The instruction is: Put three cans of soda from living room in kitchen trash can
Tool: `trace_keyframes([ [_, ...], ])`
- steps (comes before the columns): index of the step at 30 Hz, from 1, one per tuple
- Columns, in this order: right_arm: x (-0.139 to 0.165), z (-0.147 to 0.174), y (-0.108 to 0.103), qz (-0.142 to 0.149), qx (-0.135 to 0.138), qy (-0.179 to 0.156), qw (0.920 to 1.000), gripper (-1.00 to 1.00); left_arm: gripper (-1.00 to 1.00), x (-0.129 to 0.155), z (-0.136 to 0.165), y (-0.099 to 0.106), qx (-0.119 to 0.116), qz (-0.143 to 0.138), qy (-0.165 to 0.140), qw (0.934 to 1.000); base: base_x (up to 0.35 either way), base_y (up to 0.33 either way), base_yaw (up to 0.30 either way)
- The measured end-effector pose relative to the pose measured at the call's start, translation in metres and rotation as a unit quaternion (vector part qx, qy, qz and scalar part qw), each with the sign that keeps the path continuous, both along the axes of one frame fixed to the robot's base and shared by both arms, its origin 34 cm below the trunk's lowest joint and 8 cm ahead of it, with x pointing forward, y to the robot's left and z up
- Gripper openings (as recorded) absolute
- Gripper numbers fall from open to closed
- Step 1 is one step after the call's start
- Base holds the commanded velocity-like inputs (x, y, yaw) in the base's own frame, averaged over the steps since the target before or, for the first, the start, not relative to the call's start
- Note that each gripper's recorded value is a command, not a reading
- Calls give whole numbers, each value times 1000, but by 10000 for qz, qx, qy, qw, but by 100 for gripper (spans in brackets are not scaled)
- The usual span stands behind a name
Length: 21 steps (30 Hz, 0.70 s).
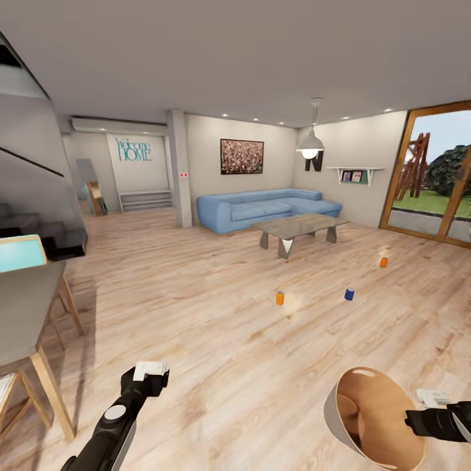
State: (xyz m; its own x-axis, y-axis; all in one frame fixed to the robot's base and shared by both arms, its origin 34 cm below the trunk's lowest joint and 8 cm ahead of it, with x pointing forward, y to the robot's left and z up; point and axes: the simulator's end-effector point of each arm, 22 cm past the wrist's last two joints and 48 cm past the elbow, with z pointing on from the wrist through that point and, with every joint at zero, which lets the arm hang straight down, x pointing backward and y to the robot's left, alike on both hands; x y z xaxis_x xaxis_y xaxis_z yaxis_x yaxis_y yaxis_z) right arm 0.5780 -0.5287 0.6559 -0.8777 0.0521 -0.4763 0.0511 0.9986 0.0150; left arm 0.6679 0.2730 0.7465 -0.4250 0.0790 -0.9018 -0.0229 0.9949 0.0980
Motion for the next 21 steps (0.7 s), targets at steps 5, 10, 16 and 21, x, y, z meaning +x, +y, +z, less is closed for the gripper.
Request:
trace_keyframes([
  [5, 1, 1, 0, -15, 21, -14, 10000, -100, 100, 0, 0, 0, 0, 0, -4, 10000, 220, 0, -64],
  [10, 1, 2, 1, -12, 21, -29, 10000, -100, 100, 0, 2, 0, 0, 2, -17, 10000, 221, 0, -185],
  [16, 2, 4, 1, -11, 23, -52, 10000, -100, 100, 0, 4, 0, -8, 3, -34, 10000, 221, 0, -216],
  [21, 2, 5, 1, -8, 22, -69, 10000, -100, 100, 0, 6, 0, -8, 3, -53, 10000, 221, 0, -220],
])
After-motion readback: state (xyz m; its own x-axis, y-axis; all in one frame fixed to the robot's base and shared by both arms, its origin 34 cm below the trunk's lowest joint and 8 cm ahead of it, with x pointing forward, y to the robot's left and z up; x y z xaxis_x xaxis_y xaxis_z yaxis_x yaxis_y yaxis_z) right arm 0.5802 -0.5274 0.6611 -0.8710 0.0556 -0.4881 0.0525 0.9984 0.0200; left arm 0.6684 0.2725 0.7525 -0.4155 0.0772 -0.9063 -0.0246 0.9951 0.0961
